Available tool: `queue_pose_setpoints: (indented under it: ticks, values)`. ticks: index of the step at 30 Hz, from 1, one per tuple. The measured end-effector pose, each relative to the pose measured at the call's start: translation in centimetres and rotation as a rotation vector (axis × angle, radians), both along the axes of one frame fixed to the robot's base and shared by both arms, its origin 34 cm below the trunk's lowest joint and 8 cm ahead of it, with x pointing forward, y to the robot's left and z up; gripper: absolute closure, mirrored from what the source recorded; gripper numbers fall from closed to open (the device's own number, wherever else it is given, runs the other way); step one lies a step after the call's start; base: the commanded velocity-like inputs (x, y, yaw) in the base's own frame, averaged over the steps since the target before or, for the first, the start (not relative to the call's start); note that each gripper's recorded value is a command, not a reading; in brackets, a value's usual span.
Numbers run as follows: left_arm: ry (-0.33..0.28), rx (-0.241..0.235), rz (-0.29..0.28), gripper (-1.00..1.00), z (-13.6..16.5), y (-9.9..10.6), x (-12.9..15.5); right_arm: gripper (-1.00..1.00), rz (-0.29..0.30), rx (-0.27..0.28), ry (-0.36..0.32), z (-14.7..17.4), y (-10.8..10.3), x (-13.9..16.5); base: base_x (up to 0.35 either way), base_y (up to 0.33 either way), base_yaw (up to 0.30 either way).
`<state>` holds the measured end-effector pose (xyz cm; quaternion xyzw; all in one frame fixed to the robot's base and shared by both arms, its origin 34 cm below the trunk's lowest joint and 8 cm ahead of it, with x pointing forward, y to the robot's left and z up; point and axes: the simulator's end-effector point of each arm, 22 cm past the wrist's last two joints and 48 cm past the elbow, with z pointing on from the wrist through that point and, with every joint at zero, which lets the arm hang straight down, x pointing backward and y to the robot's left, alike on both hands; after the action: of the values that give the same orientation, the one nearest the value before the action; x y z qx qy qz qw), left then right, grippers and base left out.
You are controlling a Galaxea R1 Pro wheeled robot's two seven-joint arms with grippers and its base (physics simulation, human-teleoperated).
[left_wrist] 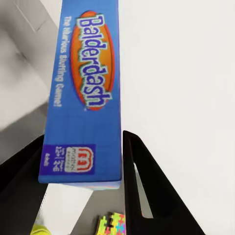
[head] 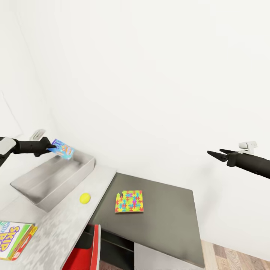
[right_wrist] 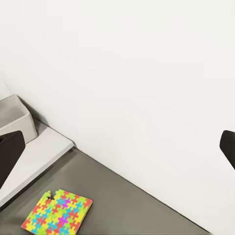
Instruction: Put all the toys in the child's room - the three board games (two on the bed and one on the table), the two jigsaw puzzles on the table, and the tennis ball on the table - inside the toy box on the table in the child's room.
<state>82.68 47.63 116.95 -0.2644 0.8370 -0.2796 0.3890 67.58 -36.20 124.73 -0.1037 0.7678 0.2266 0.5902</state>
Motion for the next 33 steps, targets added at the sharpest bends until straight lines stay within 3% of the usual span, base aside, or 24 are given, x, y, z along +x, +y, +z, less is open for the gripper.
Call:
queue_pose_setpoints:
  ticks: [10, 33]
  values:
    - [0.02, 0.035, 0.027, 1.0, -2.6, -1.2, 1.2, -1.0, -0.002, 0.0, 0.017, -0.9, -0.1, 0.3, 0.0, 0.0, 0.0]
    - [0.052, 0.028, 0.011, 1.0, -4.8, -1.7, 1.3, -1.0, 0.005, 0.008, 0.041, -2.4, 0.3, 0.9, 0.0, 0.0, 0.022]
